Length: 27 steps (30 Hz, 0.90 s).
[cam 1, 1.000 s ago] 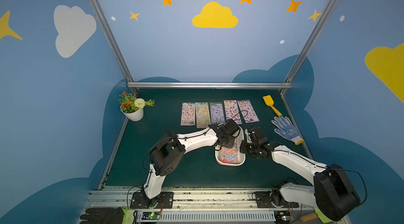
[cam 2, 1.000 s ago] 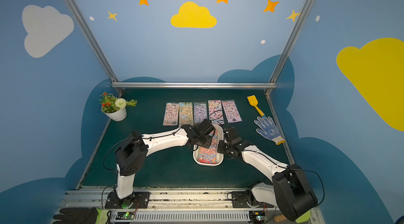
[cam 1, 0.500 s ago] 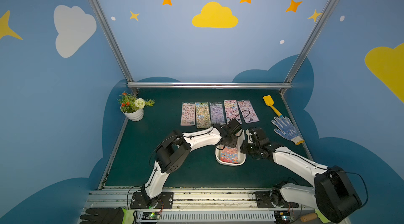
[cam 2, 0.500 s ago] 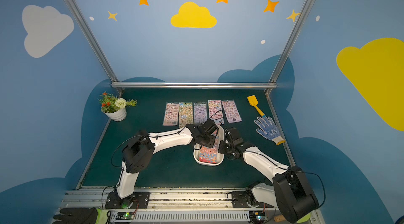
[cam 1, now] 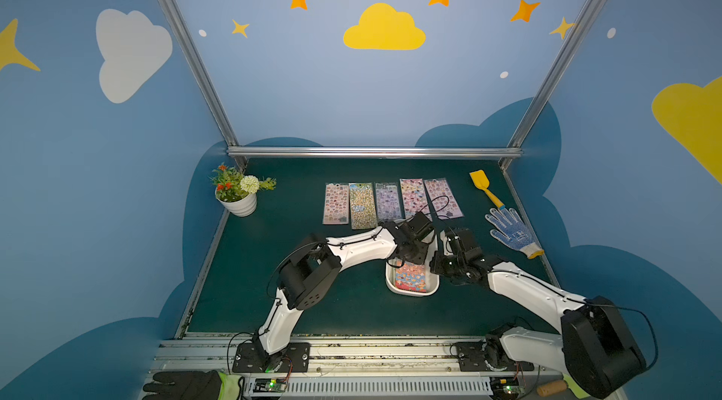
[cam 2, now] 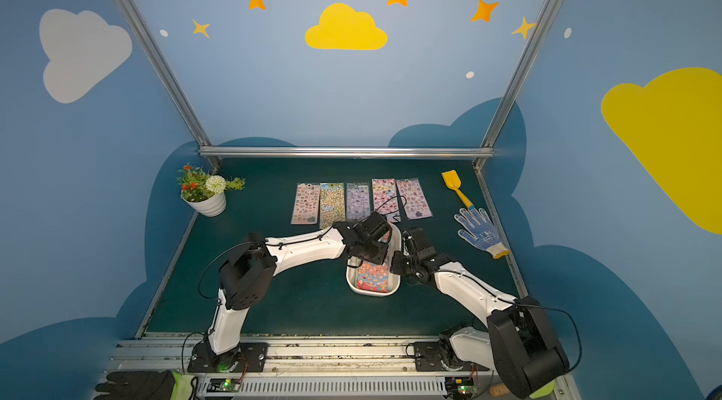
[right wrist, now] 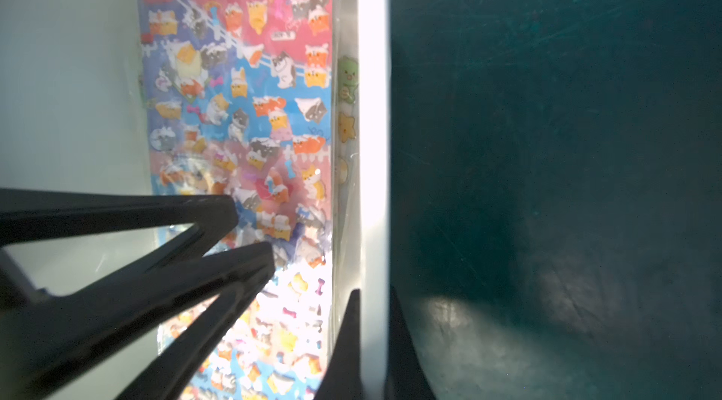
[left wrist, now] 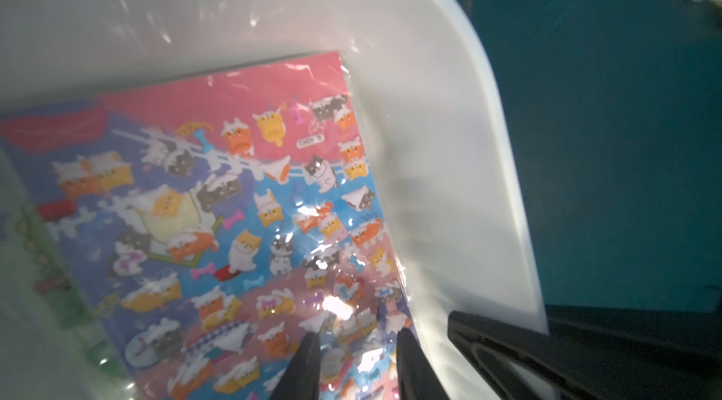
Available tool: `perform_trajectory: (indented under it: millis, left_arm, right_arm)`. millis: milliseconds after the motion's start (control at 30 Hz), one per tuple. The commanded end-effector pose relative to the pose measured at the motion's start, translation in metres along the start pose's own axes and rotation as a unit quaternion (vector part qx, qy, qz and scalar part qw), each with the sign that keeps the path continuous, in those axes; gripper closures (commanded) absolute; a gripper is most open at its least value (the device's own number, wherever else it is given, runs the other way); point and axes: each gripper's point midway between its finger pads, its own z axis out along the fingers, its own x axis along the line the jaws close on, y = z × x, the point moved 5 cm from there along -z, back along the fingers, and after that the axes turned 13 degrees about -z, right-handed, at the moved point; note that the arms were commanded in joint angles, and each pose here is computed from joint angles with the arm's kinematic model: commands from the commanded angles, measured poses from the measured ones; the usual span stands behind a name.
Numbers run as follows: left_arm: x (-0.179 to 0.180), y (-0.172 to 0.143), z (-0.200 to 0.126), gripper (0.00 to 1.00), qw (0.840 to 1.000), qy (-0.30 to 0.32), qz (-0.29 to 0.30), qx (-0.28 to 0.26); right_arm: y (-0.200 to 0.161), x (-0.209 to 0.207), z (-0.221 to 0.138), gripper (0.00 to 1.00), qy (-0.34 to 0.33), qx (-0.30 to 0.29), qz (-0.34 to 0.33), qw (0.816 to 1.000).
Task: Take the stickers out of the storage box
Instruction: Pick up the sticker from the storage box.
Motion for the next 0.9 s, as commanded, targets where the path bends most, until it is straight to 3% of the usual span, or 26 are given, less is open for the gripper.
perform_trajectory:
  millis: [0,233,500,867]
  left_arm:
    - [-0.011,0.013,-0.036,0.65,0.999,-0.010,0.009,-0.031]
    - [0.000,0.017,-0.043,0.64,0.998,0.033,0.002,-0.051]
    - [0.015,0.020,-0.038,0.43,0.994,0.085,0.001,-0.066]
    - [0.025,0.019,-0.023,0.35,0.992,0.111,-0.009,-0.054]
  right_arm:
    - [0.005,0.001,-0.001,1.00,0.006,-0.018,-0.007,1.000]
    - [0.005,0.001,0.000,1.00,0.004,-0.016,-0.008,1.000]
    - [0.005,0.001,-0.002,1.00,0.005,-0.019,-0.011,1.000]
    - [0.006,0.003,-0.004,1.00,0.010,-0.024,-0.013,1.000]
